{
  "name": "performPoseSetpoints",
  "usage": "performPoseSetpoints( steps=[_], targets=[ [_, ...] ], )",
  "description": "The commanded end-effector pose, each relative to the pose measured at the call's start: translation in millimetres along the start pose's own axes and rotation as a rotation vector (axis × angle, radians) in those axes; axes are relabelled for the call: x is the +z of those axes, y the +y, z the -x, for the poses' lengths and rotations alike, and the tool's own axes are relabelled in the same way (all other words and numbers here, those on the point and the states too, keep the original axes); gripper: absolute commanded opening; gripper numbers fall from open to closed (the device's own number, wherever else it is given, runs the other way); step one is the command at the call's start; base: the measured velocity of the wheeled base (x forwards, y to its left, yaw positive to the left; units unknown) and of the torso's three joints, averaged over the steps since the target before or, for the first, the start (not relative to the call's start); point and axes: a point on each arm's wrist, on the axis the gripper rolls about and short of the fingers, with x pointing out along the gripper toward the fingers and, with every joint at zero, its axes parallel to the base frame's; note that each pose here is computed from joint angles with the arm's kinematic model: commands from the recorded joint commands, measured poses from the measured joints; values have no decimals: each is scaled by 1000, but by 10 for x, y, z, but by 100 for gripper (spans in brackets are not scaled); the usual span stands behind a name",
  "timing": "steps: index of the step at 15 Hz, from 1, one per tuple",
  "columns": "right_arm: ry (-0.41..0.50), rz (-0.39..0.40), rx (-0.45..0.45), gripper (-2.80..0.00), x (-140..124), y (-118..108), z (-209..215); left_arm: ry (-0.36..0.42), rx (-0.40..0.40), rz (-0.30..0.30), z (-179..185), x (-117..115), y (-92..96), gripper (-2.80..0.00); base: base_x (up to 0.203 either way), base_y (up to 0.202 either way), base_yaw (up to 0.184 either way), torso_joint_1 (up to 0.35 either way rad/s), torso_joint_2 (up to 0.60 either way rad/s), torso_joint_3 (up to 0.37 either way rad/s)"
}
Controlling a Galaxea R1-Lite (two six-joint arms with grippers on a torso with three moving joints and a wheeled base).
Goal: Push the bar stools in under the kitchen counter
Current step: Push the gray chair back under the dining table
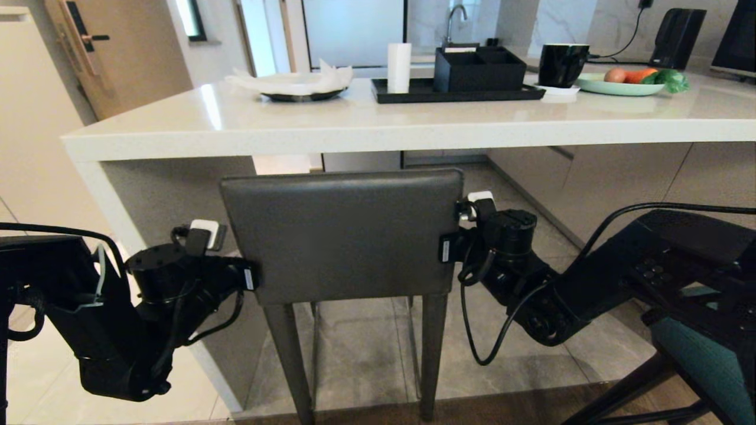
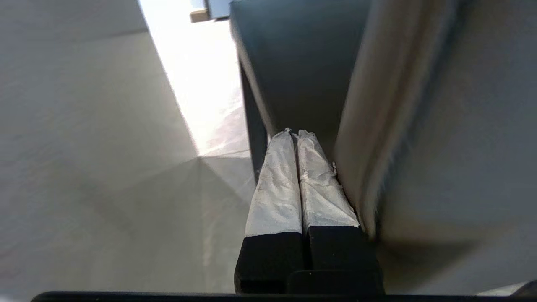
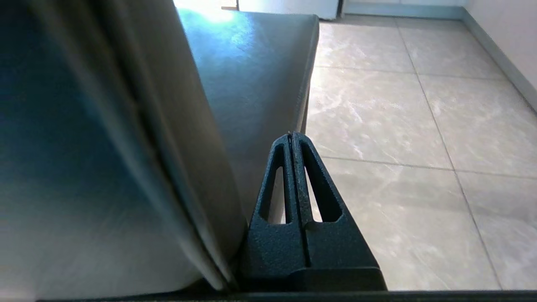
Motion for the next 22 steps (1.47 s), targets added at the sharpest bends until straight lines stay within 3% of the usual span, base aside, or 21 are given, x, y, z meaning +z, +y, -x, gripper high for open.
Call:
performPoseSetpoints(
  steps=[1, 6, 12, 19, 22],
  targets=[
    [2, 2, 13, -280, -58, 102, -29, -23, 10, 0, 31, 66, 36, -280, 0, 0, 0, 0, 0, 0],
    [9, 2, 3, -280, -79, 94, -24, -18, -20, 1, 60, 70, -64, -280, 0, 0, 0, 0, 0, 0],
    [-8, -9, -43, -280, 46, -42, 51, 74, 0, 31, 248, -81, -42, -280, 0, 0, 0, 0, 0, 0],
    [3, -6, -54, -280, 165, -139, 278, 43, 90, 33, 131, -73, 221, -280, 0, 0, 0, 0, 0, 0],
    [13, -9, -109, -280, 217, -393, 400, 39, 129, 42, 295, -2, 418, -280, 0, 0, 0, 0, 0, 0]
  ],
)
